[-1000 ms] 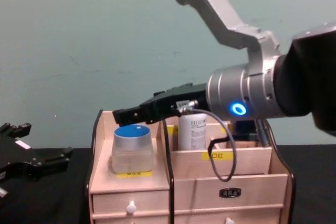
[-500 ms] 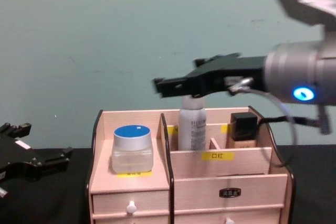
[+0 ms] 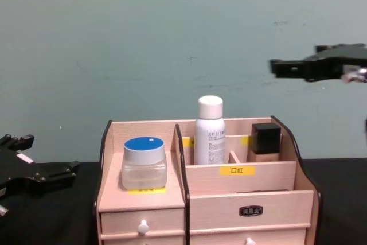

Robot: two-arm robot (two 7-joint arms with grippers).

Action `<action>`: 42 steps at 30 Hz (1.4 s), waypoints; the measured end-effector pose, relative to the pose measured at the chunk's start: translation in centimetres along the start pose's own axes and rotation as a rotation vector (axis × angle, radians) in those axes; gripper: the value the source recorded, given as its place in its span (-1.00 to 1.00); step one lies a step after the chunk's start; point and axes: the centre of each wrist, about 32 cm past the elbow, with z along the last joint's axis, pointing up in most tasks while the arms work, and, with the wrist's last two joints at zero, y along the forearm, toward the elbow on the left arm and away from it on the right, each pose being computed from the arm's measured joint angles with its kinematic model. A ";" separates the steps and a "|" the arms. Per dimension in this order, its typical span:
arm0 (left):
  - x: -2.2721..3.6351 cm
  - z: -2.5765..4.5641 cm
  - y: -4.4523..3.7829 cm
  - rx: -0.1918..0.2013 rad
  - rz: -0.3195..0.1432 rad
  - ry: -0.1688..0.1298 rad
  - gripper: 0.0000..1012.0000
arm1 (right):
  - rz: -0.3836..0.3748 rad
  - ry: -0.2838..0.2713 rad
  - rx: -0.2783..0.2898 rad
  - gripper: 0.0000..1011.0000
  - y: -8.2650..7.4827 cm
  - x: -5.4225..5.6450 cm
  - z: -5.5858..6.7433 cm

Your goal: Pick up the facial cleanser and watermelon frost from the table and place them into the tiered storage box.

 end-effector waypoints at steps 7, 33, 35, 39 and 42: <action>0.00 0.00 0.00 0.000 0.000 0.000 1.00 | -0.137 0.016 -0.018 0.98 0.4 2.4 -1.8; 0.00 0.00 0.00 0.000 0.000 0.000 0.99 | -0.266 0.035 -0.142 0.98 1.7 4.1 -7.1; 0.00 0.00 0.00 0.000 0.000 0.000 0.99 | -0.266 0.034 -0.141 0.98 1.7 4.1 -7.0; 0.00 0.00 0.00 0.000 0.000 0.000 0.99 | -0.265 0.033 -0.139 0.98 1.7 4.1 -7.0; 0.00 0.00 0.00 0.000 0.000 0.000 1.00 | -0.264 0.032 -0.137 0.98 1.7 4.1 -6.9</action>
